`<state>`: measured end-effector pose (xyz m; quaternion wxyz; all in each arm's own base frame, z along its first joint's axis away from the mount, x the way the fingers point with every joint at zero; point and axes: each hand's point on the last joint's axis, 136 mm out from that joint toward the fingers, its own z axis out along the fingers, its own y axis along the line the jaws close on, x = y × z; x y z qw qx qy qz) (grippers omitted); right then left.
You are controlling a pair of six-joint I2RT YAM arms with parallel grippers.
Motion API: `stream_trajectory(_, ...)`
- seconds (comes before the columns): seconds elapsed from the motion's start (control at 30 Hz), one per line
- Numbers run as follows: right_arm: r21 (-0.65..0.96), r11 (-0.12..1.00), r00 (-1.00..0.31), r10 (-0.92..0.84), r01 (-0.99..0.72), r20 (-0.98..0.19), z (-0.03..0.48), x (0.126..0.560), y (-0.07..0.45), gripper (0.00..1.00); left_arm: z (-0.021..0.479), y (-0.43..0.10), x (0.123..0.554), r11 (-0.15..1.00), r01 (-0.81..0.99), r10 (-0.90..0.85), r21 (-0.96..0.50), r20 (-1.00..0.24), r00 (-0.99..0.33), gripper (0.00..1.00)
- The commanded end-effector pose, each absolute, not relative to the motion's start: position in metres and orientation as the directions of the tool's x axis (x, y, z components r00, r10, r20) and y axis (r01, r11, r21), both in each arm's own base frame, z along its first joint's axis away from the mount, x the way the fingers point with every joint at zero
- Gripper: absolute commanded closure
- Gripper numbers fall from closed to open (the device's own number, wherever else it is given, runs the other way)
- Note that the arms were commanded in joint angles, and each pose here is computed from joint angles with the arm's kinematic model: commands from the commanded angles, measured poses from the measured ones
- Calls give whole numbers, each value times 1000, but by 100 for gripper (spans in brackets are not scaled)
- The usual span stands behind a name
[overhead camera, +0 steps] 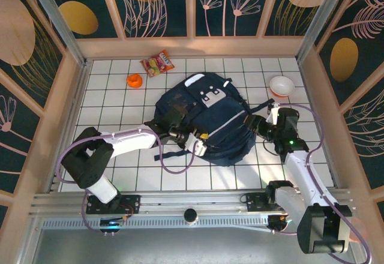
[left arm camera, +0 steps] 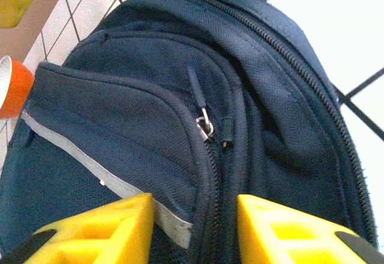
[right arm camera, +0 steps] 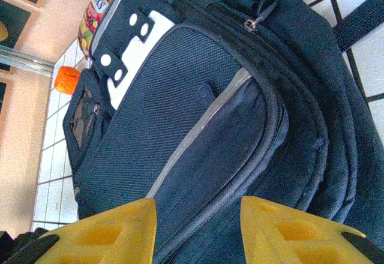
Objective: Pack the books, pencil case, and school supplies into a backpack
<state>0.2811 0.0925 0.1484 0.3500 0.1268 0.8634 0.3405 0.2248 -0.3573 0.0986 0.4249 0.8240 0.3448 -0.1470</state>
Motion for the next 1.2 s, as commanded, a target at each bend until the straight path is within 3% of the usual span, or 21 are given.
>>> stream_trajectory(0.0,678,735,-716,462,-22,-524,151,279,93,59,119,-369,223,-378,671,371,638,-560,741,76)
stream_trajectory(0.1,673,739,-720,446,-40,-532,154,276,95,58,126,-369,221,-354,706,384,614,-592,708,97)
stream_trajectory(0.13,670,741,-723,434,-54,-538,155,274,97,58,129,-369,222,-337,723,391,603,-610,690,100)
stream_trajectory(0.37,669,711,-752,317,-215,-579,167,250,124,59,145,-369,220,-233,839,382,491,-748,543,100)
stream_trajectory(0.67,669,673,-860,94,-316,-501,143,210,184,59,167,-358,228,-149,889,319,434,-830,458,100)
stream_trajectory(0.9,599,688,-847,-42,-409,-530,136,213,211,56,169,-354,233,-141,899,305,415,-846,438,100)
stream_trajectory(1.17,627,621,-834,-80,-470,-546,147,219,232,55,169,-360,241,-116,922,306,369,-870,387,100)
